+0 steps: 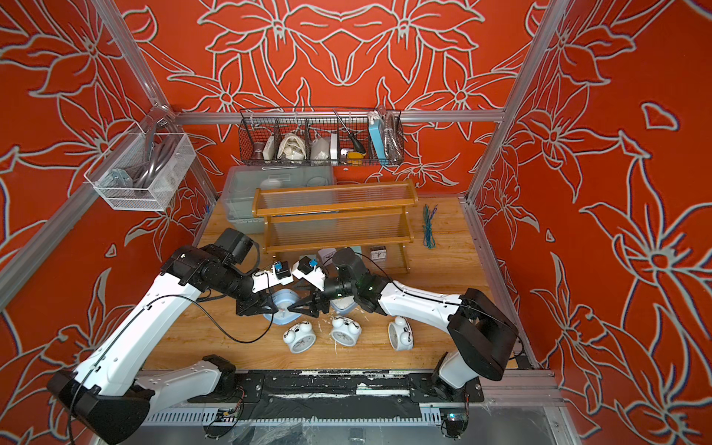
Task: Place the alarm clocks on the shelf by style
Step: Pick up the alarm from the center of the board.
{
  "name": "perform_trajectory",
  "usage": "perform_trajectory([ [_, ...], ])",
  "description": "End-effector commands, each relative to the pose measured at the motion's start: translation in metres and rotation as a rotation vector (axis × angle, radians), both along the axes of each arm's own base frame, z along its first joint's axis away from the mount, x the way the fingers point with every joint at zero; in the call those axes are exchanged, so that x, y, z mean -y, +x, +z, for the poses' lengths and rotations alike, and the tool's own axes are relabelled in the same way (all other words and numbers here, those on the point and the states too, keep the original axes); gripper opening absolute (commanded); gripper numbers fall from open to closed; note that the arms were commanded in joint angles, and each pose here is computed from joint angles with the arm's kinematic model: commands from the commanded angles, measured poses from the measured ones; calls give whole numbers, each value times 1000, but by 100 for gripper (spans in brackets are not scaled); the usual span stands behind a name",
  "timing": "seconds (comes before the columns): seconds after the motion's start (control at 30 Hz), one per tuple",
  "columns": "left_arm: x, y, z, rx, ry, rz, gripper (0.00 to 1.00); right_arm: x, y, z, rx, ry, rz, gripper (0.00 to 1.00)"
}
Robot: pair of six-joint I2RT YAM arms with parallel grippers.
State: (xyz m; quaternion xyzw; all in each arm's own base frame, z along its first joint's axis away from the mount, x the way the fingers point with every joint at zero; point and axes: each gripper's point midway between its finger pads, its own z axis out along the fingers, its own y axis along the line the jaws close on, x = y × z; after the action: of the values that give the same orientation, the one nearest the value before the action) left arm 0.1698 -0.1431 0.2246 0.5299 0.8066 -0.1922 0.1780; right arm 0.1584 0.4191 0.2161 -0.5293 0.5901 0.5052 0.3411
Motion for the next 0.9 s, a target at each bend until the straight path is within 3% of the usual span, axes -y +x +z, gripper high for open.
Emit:
perform_trajectory([
  [0.0, 10, 4, 13, 39, -60, -22, 36, 2, -12, 7, 8, 22, 31, 68],
  [0.23, 9, 5, 11, 43, -53, -16, 41, 4, -8, 9, -6, 36, 19, 52],
  [0.5, 9, 7, 8, 43, -51, -9, 54, 8, -3, 11, -31, 54, 6, 37],
  [0.73, 12, 13, 15, 50, -73, 32, 63, 18, 6, 14, -51, 82, -34, 34],
  [0.87, 18, 16, 31, 55, -141, 63, 66, 32, 18, 22, -79, 129, -96, 34],
])
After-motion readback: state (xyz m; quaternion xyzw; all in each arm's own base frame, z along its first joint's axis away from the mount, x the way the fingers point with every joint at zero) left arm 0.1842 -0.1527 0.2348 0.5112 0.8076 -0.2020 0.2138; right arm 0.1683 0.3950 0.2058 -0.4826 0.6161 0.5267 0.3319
